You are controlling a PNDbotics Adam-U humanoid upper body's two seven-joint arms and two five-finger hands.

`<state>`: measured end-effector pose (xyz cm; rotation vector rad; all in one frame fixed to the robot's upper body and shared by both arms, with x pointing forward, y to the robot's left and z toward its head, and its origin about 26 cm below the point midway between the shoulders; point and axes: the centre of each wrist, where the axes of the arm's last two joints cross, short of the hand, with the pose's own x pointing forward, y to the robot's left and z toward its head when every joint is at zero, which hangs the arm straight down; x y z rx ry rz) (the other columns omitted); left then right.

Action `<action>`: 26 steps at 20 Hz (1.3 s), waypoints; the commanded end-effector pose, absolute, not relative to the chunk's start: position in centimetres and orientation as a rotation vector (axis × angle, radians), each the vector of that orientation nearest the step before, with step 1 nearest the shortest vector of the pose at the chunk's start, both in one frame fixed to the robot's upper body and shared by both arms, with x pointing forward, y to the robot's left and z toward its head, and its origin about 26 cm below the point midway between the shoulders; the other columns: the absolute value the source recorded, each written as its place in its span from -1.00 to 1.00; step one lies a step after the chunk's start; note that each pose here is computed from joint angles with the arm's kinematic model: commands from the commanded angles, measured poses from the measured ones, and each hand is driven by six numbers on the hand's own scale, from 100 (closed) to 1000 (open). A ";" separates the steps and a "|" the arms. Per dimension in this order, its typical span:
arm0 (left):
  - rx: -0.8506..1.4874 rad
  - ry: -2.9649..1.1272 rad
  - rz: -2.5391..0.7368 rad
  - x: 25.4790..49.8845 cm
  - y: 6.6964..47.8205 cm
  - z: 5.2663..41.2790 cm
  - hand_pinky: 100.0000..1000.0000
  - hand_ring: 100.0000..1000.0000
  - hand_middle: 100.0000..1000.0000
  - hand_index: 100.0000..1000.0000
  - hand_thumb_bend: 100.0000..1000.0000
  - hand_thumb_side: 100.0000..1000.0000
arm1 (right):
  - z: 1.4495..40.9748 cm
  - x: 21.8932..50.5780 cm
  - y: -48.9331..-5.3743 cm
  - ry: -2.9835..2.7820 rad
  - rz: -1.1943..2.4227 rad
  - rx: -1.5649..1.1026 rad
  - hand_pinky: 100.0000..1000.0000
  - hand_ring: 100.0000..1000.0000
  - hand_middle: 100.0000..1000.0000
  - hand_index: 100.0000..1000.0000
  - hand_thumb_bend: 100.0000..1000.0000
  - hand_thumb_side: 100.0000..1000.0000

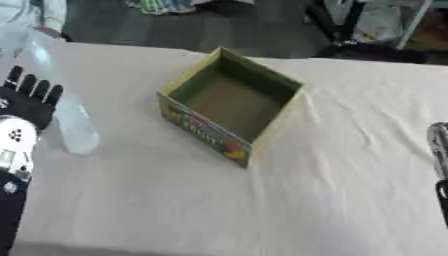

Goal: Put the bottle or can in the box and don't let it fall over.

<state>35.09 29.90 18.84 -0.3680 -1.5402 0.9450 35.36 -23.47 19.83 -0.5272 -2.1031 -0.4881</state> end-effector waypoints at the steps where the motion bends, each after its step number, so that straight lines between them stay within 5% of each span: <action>1: -0.379 -1.592 0.912 35.0 30.0 20.6 -1.00 -1.00 -1.00 1.00 0.73 1.00 | 21.0 35.1 -23.7 -2.144 -0.486 -0.521 0.40 0.37 0.51 0.47 -1.00 -0.05; 26: -0.611 -1.736 0.676 34.8 25.8 27.0 -1.00 -1.00 -1.00 1.00 0.82 1.00 | 20.9 35.1 -23.4 -2.142 -0.467 -0.507 0.40 0.38 0.51 0.48 -1.00 -0.05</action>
